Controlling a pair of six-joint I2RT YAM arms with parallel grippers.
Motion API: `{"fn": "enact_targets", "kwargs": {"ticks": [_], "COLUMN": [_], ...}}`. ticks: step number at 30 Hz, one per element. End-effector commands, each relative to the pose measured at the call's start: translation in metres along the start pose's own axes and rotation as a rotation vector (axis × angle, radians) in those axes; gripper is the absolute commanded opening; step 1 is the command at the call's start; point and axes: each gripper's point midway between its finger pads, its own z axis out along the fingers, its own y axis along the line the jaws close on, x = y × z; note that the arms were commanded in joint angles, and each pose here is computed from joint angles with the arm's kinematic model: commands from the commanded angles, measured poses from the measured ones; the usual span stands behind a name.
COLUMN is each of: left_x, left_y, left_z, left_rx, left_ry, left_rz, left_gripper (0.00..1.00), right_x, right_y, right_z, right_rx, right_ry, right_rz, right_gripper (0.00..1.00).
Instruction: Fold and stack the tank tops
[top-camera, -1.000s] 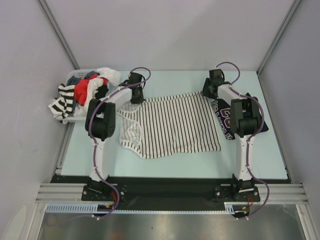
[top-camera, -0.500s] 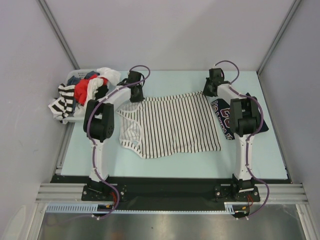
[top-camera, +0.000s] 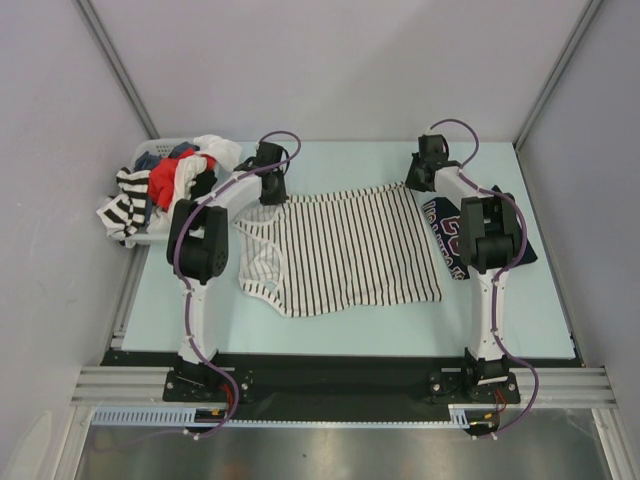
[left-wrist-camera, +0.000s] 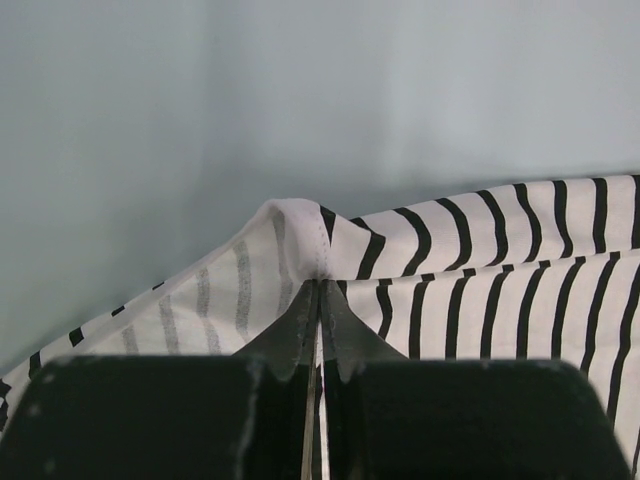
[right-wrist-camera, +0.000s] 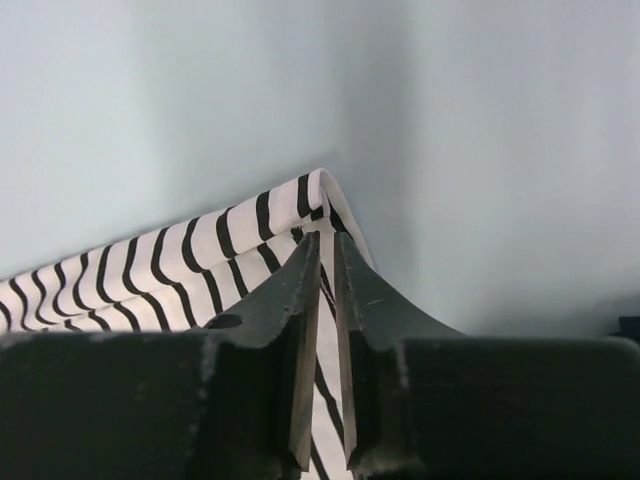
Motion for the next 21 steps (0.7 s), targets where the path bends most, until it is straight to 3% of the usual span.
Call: {"fn": "enact_targets", "kwargs": {"ticks": [1, 2, 8, 16, 21], "left_x": [-0.028, -0.027, -0.021, -0.021, -0.023], "left_y": [0.003, 0.003, 0.003, 0.004, 0.004], "left_z": [-0.021, -0.021, -0.015, -0.015, -0.018], "left_rx": [-0.007, -0.008, -0.012, -0.015, -0.015], "left_ry": [-0.065, -0.061, -0.043, -0.044, -0.049], "left_rz": [0.001, 0.000, 0.001, 0.004, 0.005], "left_gripper": [0.07, 0.08, 0.12, 0.11, 0.11], "right_x": [-0.020, -0.019, -0.010, -0.001, -0.003], "right_y": [0.011, 0.011, 0.005, 0.001, 0.000], "right_z": [-0.003, -0.003, 0.006, 0.014, 0.012], "right_rx": [-0.035, -0.034, -0.019, -0.007, 0.006], "right_ry": [-0.048, -0.047, -0.028, -0.010, -0.021], "right_rz": [-0.014, -0.015, -0.012, -0.016, -0.015], "right_gripper": [0.17, 0.22, 0.29, 0.29, 0.08]}}
